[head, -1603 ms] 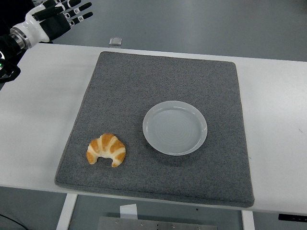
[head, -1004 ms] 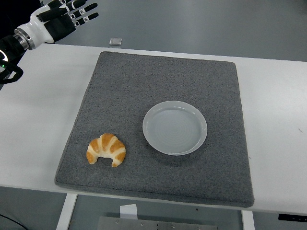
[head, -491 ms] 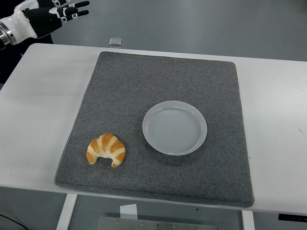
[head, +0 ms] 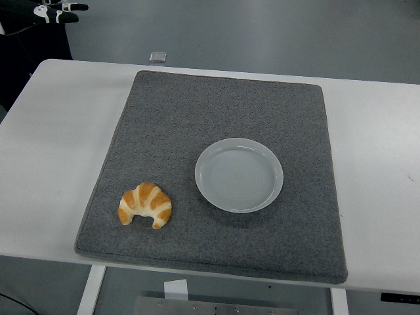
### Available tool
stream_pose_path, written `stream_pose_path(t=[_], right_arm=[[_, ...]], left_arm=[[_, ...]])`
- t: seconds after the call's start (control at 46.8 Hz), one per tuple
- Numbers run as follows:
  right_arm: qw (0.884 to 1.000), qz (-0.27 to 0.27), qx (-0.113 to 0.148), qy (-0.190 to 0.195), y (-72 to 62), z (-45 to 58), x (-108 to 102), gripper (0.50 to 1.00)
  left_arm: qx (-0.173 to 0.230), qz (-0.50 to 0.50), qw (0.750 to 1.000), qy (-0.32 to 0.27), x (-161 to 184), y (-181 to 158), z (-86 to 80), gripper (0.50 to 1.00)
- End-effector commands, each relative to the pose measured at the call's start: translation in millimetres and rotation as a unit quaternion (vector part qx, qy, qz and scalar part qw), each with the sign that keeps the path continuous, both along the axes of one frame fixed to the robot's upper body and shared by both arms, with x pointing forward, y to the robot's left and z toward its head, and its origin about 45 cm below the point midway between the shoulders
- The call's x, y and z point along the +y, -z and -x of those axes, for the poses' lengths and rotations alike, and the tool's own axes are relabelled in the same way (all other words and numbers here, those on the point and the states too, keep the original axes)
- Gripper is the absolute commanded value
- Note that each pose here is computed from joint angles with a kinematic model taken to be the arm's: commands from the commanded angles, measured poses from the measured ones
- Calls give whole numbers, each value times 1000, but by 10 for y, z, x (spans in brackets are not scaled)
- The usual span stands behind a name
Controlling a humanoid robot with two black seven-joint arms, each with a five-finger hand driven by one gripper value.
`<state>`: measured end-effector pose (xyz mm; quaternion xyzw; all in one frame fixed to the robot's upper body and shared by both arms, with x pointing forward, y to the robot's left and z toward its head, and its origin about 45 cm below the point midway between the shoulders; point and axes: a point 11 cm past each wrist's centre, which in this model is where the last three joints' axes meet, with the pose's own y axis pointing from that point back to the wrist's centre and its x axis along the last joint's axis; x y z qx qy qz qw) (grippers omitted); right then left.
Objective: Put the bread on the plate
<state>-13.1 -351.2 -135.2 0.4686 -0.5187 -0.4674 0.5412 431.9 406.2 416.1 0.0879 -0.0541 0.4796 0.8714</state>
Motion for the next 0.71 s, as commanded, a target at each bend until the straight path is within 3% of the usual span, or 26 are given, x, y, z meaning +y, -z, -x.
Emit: stream_pose_path(t=[0.0, 0.363, 0.684], right_arm=[[1000, 0, 0, 0, 0, 0, 0, 952], [1000, 0, 0, -1, 0, 0, 0, 952], [1000, 0, 0, 0, 0, 0, 0, 952]], left_arm=[[-5, -23, 1000, 6, -29, -26, 5, 992], [-36, -129, 987, 91, -502, -129, 209, 986], [-44, -182, 974, 129, -633, -184, 478, 984]])
